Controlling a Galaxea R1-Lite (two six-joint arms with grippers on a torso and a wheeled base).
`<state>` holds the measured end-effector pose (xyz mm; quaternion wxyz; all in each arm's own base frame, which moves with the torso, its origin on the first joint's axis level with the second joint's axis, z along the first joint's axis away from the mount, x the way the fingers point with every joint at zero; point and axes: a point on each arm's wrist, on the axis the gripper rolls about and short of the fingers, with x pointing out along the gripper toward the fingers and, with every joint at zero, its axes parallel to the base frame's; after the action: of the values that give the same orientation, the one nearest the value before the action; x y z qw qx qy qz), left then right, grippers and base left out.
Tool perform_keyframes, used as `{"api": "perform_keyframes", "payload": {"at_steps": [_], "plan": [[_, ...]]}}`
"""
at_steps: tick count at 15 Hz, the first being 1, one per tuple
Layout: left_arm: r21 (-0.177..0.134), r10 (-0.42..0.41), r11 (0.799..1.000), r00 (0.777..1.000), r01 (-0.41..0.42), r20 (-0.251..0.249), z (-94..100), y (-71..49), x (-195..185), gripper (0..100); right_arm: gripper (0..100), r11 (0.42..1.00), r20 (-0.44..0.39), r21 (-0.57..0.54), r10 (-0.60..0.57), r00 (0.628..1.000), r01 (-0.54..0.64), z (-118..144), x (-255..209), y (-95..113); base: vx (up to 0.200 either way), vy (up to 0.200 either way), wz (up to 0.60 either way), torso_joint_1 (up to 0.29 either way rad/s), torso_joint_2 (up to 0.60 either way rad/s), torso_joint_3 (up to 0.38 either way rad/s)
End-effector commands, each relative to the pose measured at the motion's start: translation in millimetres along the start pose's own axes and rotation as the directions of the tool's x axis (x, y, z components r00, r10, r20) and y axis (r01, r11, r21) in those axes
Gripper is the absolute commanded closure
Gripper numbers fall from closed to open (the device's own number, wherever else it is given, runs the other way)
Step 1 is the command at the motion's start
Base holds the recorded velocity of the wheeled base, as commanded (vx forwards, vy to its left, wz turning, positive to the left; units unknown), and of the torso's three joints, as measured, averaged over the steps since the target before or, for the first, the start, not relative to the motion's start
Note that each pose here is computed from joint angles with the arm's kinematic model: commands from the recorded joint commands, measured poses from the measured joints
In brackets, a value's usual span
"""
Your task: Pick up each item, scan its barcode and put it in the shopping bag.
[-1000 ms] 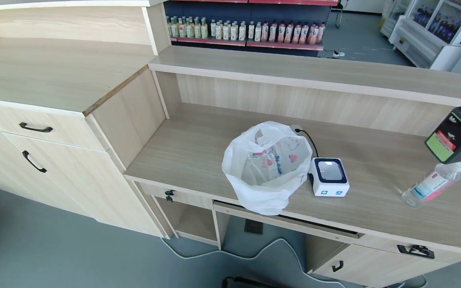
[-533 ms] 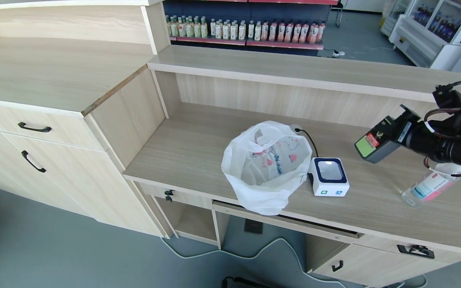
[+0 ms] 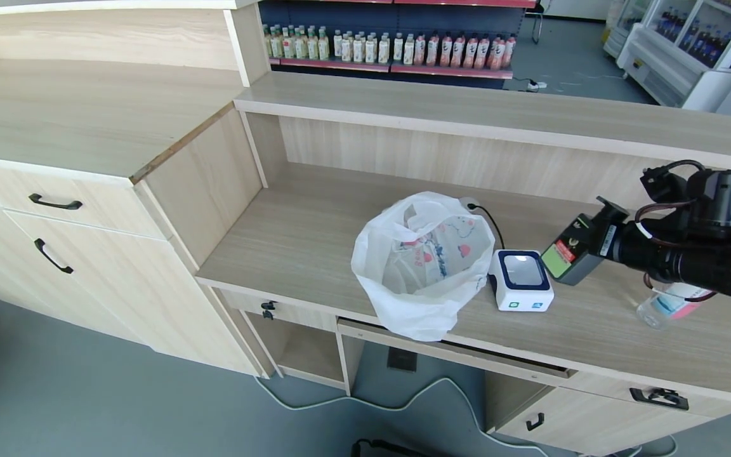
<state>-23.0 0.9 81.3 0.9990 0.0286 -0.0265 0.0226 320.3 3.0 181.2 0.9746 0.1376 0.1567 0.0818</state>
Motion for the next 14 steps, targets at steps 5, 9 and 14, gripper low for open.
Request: {"api": "perform_keyframes", "payload": {"at_steps": [5,9,14], "plan": [[0.0,0.002,1.0,1.0,-0.002,-0.001,-0.3,-0.1,0.0,0,100,0.996,0.035,-0.088,0.017,0.999,-0.014,-9.0,19.3,-5.1,0.0,0.0,0.0,0.0,0.0,0.0],[0.0,0.001,1.0,1.0,-0.001,0.001,0.1,0.0,-0.1,0,100,0.993,0.014,-0.114,0.028,1.0,-0.027,-16.7,27.7,-3.8,0.0,0.0,0.0,0.0,0.0,0.0],[0.0,0.001,1.0,1.0,-0.001,0.001,0.1,0.0,-0.1,0,100,0.992,0.02,-0.118,0.039,0.999,-0.037,-18.9,31.5,-1.8,0.0,0.0,0.0,0.0,0.0,0.0]]}}
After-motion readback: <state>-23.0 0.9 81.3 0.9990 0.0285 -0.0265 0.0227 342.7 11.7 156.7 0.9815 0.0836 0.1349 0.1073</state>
